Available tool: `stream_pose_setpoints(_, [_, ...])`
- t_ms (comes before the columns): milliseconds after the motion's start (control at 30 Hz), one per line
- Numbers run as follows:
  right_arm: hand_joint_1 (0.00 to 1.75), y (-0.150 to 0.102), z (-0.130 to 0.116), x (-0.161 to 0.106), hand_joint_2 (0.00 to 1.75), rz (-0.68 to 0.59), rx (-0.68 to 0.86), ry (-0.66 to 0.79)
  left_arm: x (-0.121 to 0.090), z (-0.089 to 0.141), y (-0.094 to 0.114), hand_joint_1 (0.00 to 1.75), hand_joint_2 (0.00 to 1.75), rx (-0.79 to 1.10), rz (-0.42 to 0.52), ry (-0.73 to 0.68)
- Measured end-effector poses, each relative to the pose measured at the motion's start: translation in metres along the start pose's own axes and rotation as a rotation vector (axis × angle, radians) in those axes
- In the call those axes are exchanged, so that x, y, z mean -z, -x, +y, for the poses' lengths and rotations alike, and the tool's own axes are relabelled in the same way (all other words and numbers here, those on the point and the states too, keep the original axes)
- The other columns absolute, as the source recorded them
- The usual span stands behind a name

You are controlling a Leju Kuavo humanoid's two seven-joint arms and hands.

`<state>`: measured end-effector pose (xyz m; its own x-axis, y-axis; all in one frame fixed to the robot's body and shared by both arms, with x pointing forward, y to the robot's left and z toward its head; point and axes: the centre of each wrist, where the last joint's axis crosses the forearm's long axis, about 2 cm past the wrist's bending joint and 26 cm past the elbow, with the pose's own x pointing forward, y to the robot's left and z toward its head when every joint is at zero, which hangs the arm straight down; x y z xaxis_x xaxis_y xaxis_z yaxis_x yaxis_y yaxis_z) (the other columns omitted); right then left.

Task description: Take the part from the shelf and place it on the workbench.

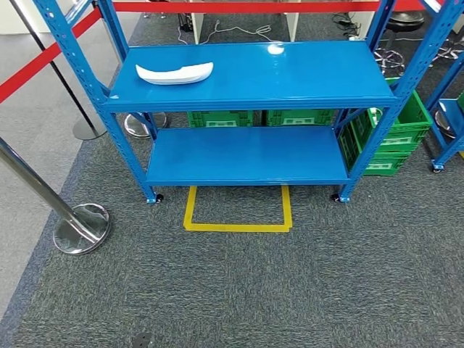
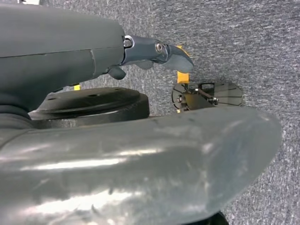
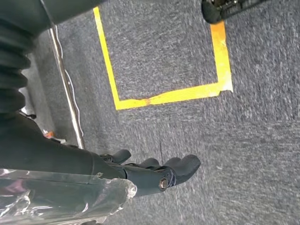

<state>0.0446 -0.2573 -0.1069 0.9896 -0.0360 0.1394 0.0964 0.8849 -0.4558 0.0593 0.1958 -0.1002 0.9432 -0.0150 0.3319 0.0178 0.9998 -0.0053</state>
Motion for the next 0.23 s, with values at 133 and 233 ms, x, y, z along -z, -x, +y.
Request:
stream_pose_setpoints(133, [0.00,-0.0001,0.0005,0.0000,0.00,0.001,0.003,-0.025,0.0000,0.0000,0.0000,0.00,0.00,0.002,0.000,0.002])
stream_pose_setpoints(233, [0.00,0.0000,0.0007,0.0000,0.00,0.000,0.003,-0.034,0.0000,0.0002,0.0000,0.00,0.00,0.003,0.000,0.002])
